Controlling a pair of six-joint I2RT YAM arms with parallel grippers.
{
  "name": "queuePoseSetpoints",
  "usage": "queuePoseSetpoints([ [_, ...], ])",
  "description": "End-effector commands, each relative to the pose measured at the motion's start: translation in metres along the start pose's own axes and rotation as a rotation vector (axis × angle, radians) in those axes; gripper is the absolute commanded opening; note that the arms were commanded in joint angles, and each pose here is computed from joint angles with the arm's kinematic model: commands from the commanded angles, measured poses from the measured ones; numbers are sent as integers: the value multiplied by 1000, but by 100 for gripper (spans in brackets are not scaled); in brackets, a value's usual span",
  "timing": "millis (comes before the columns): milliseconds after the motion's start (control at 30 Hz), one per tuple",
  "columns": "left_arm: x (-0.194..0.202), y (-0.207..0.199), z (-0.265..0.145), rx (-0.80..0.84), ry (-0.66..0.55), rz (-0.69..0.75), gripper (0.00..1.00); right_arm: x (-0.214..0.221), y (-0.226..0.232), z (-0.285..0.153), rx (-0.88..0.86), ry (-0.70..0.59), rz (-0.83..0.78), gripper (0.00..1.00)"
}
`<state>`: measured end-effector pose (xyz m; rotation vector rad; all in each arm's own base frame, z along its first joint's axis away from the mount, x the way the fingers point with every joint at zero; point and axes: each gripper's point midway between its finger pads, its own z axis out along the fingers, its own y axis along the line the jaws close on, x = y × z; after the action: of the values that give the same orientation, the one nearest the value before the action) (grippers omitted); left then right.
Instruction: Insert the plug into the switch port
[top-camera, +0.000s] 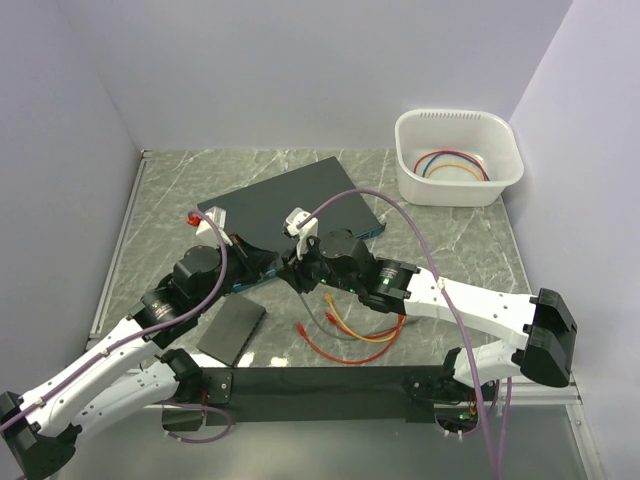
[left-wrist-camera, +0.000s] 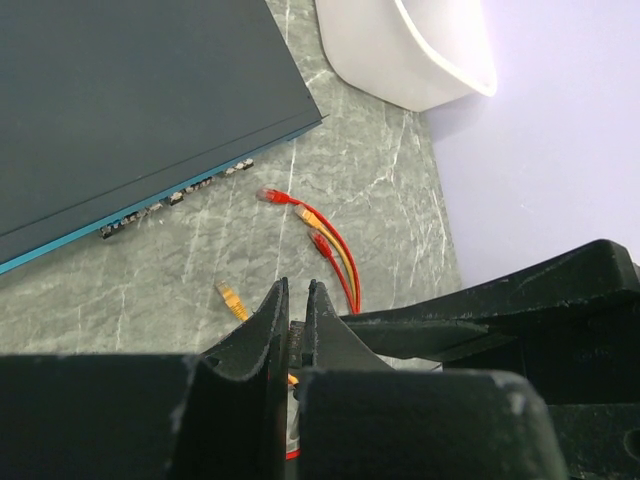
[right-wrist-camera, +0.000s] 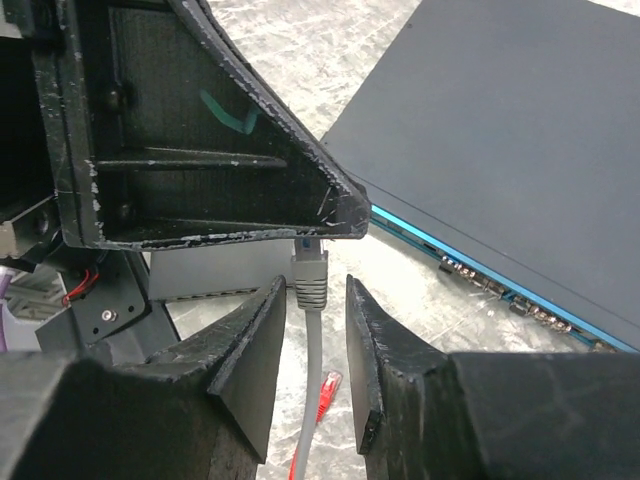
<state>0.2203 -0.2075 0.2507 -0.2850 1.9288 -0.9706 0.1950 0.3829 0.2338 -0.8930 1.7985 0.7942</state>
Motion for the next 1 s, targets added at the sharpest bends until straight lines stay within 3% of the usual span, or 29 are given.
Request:
queuePoseSetpoints([
  [0, -12, -14, -1, 45, -41, -16, 1, -30, 11, 0, -28, -78, 5, 37],
  [600, -11, -11, -3, 37, -43, -23, 1, -23, 12, 6, -20, -61, 6, 27],
  [667, -10, -9, -3, 33, -43, -25, 1, -24, 10, 5, -13, -64, 10, 27],
  [800, -9, -6, -3, 23, -44, -25, 0, -27, 11, 1, -18, -74, 13, 38],
  [967, -7, -5, -1, 20, -39, -25, 0, -30, 13, -1, -27, -81, 16, 39],
])
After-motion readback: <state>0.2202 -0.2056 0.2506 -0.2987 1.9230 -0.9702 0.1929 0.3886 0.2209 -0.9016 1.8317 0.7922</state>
